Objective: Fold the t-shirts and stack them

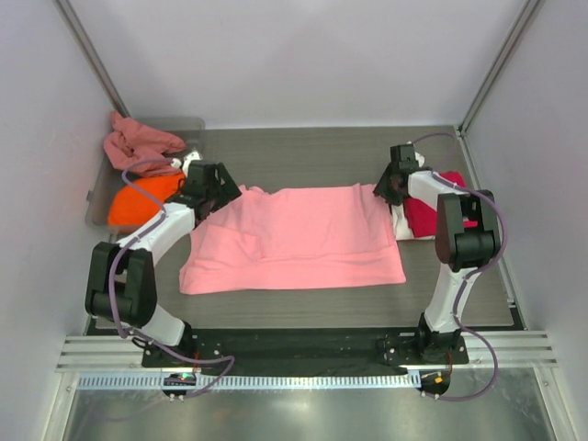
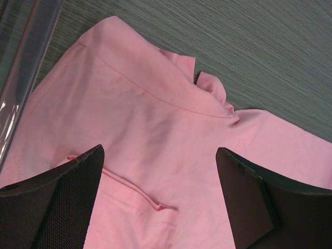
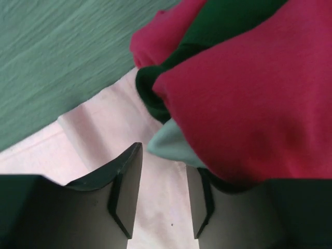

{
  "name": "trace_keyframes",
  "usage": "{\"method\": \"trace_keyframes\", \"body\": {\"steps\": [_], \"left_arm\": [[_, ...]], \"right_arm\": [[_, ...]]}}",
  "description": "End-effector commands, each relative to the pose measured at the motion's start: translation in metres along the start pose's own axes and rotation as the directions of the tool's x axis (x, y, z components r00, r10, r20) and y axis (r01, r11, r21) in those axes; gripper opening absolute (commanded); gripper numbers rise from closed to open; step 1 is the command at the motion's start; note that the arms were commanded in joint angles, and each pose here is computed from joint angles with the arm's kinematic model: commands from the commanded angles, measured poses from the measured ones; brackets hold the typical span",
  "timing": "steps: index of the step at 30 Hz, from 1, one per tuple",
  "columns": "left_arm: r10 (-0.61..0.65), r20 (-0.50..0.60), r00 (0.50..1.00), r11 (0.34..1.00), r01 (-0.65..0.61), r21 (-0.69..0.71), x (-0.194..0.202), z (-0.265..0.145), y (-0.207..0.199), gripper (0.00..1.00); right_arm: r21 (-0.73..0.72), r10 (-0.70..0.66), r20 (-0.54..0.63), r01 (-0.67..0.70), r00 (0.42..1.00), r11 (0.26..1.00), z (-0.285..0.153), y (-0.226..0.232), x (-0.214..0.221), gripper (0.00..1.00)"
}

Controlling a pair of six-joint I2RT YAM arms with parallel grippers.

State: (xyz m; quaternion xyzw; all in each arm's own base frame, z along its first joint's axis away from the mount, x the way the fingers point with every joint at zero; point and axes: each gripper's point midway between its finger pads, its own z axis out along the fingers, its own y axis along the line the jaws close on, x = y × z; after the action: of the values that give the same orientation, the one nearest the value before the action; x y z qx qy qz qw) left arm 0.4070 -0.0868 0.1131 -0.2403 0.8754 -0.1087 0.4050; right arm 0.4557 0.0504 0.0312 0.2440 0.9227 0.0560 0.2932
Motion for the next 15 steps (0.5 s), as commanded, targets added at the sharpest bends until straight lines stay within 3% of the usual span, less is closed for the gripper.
{"method": "trace_keyframes", "body": {"steps": [1, 2, 7, 15], "left_arm": [[0.005, 0.05, 0.999, 0.998, -0.008, 0.061, -0.022, 0.005, -0.021, 0.88], [0.005, 0.054, 0.999, 0.998, -0.009, 0.068, -0.026, 0.006, -0.025, 0.89], [0.013, 0.004, 1.0, 0.999, -0.013, 0.037, -0.014, 0.035, -0.024, 0.88], [0.031, -0.004, 1.0, 1.0, -0.031, -0.002, -0.016, 0.06, -0.025, 0.88]], "right_arm": [[0.086, 0.075, 0.051, -0.079, 0.996, 0.993, 0.007, -0.03, -0.021, 0.48], [0.105, 0.097, 0.054, -0.102, 0.994, 0.989, 0.008, -0.042, -0.024, 0.54], [0.104, 0.109, 0.063, -0.115, 0.992, 0.988, 0.006, -0.052, -0.03, 0.64], [0.098, 0.082, 0.089, -0.091, 0.993, 0.991, 0.006, -0.047, -0.043, 0.66]]}}
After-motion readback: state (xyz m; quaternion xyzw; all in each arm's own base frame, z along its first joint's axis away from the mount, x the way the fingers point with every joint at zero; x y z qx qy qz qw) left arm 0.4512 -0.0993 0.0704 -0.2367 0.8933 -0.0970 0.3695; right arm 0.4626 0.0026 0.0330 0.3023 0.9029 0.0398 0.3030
